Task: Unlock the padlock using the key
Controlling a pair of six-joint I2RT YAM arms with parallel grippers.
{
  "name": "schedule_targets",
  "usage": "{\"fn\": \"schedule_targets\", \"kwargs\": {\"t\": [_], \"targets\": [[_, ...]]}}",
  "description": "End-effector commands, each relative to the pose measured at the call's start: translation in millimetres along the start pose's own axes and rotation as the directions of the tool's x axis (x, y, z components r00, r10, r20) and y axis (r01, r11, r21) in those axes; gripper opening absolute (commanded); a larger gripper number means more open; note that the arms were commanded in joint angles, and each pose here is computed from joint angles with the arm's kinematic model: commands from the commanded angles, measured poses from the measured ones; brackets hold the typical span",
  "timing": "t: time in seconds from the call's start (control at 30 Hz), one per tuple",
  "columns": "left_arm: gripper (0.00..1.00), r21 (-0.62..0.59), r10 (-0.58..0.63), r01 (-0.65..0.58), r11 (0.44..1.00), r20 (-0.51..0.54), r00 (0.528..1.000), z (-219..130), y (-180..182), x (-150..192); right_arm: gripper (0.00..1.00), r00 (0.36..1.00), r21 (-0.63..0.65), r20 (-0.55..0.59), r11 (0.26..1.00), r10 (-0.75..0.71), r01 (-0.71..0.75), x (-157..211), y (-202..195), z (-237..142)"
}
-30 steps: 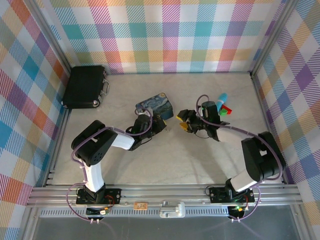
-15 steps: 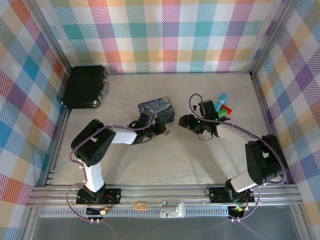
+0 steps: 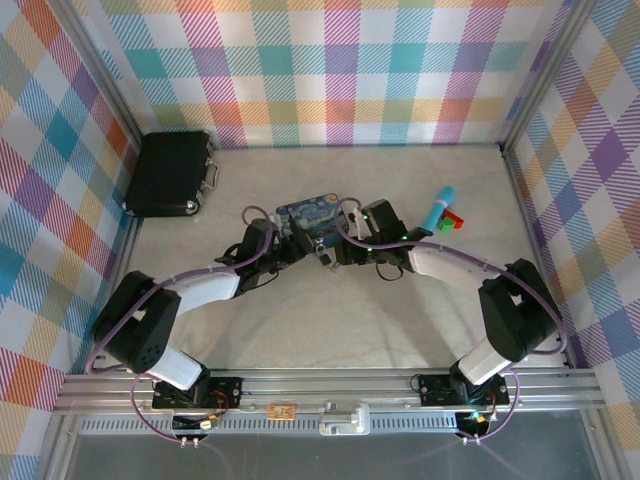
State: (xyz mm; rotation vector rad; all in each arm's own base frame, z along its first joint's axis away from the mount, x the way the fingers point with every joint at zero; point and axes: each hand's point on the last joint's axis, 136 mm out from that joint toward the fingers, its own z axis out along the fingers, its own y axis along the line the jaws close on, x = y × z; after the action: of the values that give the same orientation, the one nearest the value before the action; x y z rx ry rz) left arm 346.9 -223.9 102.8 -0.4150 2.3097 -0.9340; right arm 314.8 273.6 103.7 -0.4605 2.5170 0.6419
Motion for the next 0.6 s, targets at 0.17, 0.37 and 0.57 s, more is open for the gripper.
{"fn": "schedule_targets", "kwargs": {"t": [0.17, 0.37, 0.57], "targets": [[0.61, -0.055, -0.128, 0.137, 0.989, 0.139, 0.982, -44.8, 38.1, -30.4, 0.52, 0.96, 0.239, -0.186, 0.938, -0.209, 0.25, 7.7, 14.5, 37.6], [0.61, -0.071, -0.147, 0.166, 0.984, 0.212, 0.966, -56.6, 53.0, -43.0, 0.53, 0.927, 0.385, -0.243, 0.848, -0.287, 0.363, 8.5, 14.7, 55.0], [0.61, -0.067, -0.169, 0.188, 0.98, 0.226, 0.959, -58.1, 59.4, -42.9, 0.49, 0.915, 0.456, -0.273, 0.798, -0.297, 0.395, 13.7, 12.9, 58.8]]}}
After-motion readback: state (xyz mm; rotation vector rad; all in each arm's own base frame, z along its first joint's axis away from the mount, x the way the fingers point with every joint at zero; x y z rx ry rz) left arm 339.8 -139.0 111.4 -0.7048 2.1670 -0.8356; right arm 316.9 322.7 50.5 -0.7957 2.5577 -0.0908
